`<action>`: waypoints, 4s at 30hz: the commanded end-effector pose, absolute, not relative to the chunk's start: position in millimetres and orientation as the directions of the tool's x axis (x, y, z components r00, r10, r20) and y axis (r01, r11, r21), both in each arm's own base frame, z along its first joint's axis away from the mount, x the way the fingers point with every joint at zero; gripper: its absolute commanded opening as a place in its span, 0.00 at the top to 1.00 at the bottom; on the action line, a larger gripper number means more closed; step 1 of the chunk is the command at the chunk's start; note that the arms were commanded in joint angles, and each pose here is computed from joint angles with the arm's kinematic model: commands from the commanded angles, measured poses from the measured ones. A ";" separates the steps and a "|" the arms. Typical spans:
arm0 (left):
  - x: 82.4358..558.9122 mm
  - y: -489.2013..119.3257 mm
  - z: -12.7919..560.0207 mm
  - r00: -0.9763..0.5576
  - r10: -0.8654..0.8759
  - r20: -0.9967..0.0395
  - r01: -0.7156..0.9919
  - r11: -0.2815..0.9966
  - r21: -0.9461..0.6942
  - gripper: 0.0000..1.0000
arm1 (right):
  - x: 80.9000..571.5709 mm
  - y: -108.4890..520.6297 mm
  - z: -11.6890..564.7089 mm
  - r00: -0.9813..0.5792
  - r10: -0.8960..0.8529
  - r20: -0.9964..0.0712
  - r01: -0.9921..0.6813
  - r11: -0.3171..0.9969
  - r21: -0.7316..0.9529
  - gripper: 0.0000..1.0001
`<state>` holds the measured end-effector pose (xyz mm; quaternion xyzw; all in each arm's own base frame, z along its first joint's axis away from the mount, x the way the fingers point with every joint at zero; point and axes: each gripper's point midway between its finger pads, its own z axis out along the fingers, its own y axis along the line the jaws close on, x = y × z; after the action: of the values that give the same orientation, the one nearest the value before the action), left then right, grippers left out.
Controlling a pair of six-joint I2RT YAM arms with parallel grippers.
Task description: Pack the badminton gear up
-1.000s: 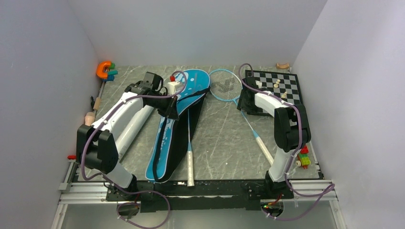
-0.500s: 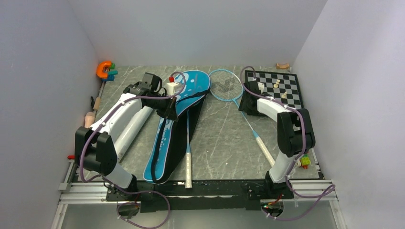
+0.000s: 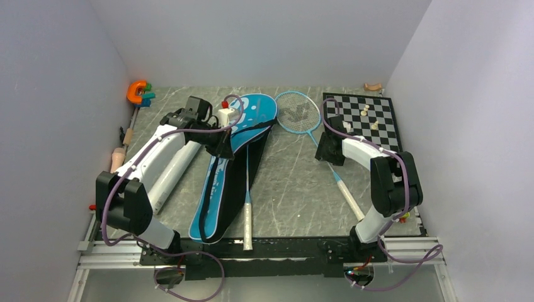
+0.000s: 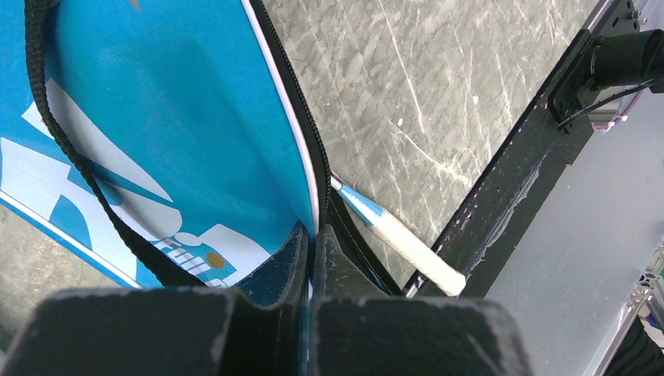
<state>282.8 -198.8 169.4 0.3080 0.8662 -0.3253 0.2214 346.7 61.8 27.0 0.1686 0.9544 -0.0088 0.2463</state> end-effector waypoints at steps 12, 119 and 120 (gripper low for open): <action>284.1 -201.2 190.4 -0.660 0.373 -0.652 0.718 0.568 -0.402 1.00 | 348.3 83.0 18.4 -0.831 0.306 -0.465 0.279 0.952 0.128 0.58; 331.2 -213.3 173.4 -0.701 0.350 -0.621 0.680 0.592 -0.433 1.00 | 148.6 300.4 136.8 -0.864 -0.215 -0.456 -0.377 0.876 0.301 1.00; 329.5 -213.7 172.7 -0.703 0.352 -0.618 0.680 0.587 -0.439 1.00 | 153.8 306.2 138.0 -0.855 -0.219 -0.469 -0.386 0.874 0.295 1.00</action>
<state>321.8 -206.3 147.1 0.2834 0.8794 -0.3218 0.2067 129.9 263.1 108.1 -0.1391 0.9673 0.1351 0.1632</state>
